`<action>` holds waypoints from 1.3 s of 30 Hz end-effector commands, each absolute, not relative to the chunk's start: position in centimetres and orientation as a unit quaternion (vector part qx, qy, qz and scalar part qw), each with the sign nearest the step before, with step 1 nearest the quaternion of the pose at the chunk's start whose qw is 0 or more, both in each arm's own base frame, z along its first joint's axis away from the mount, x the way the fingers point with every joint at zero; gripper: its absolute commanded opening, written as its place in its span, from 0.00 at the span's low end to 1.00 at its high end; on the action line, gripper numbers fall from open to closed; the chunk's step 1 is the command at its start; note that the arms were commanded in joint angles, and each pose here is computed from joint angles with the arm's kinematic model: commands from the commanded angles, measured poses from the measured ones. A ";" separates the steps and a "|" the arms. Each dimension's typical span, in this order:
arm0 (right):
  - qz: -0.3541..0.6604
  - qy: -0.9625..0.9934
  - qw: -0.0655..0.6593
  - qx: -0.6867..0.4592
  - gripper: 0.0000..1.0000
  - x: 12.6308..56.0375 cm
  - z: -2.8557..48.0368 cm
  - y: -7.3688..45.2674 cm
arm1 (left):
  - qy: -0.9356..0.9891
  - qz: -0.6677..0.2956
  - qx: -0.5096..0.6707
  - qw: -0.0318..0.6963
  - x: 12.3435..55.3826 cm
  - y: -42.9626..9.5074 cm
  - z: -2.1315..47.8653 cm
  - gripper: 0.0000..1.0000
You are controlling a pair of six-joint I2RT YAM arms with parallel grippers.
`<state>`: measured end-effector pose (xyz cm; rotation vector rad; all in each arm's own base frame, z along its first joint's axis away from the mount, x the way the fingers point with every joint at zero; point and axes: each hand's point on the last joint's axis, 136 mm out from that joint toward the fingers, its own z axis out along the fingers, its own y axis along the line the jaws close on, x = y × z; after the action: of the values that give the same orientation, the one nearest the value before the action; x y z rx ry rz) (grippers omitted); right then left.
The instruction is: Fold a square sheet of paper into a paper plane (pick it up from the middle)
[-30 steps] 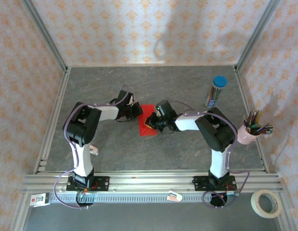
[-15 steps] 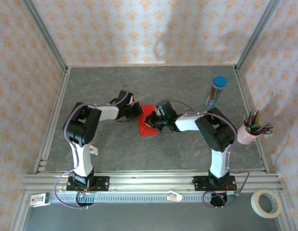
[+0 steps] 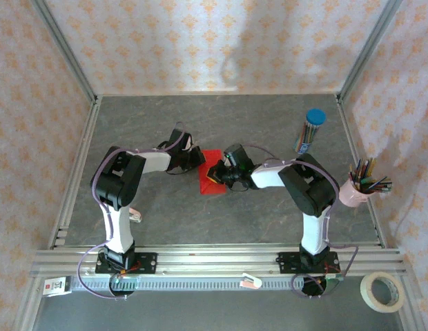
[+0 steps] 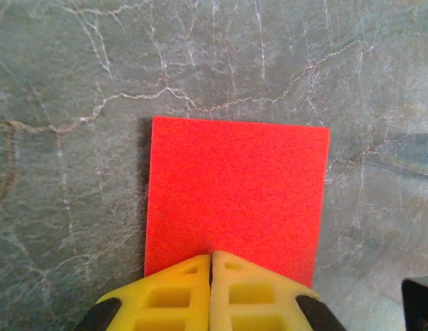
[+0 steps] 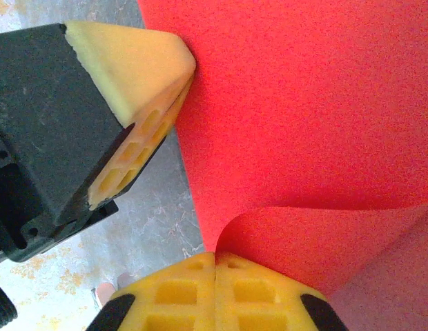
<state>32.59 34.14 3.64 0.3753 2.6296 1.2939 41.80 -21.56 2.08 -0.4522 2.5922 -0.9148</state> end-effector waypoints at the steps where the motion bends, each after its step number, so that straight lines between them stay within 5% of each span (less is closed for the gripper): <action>1: 0.446 0.882 0.095 0.119 0.00 32.7 3.7 34.9 | 0.928 -0.299 -0.167 0.148 40.4 -20.9 -0.2 0.07; 39: 0.448 0.879 0.096 0.134 0.00 33.0 3.0 34.8 | 0.928 -0.299 -0.168 0.144 40.0 -20.9 -0.5 0.07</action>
<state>32.88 34.44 2.73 0.4042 2.6256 1.3125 41.79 -21.55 2.04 -0.4516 2.5896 -0.9162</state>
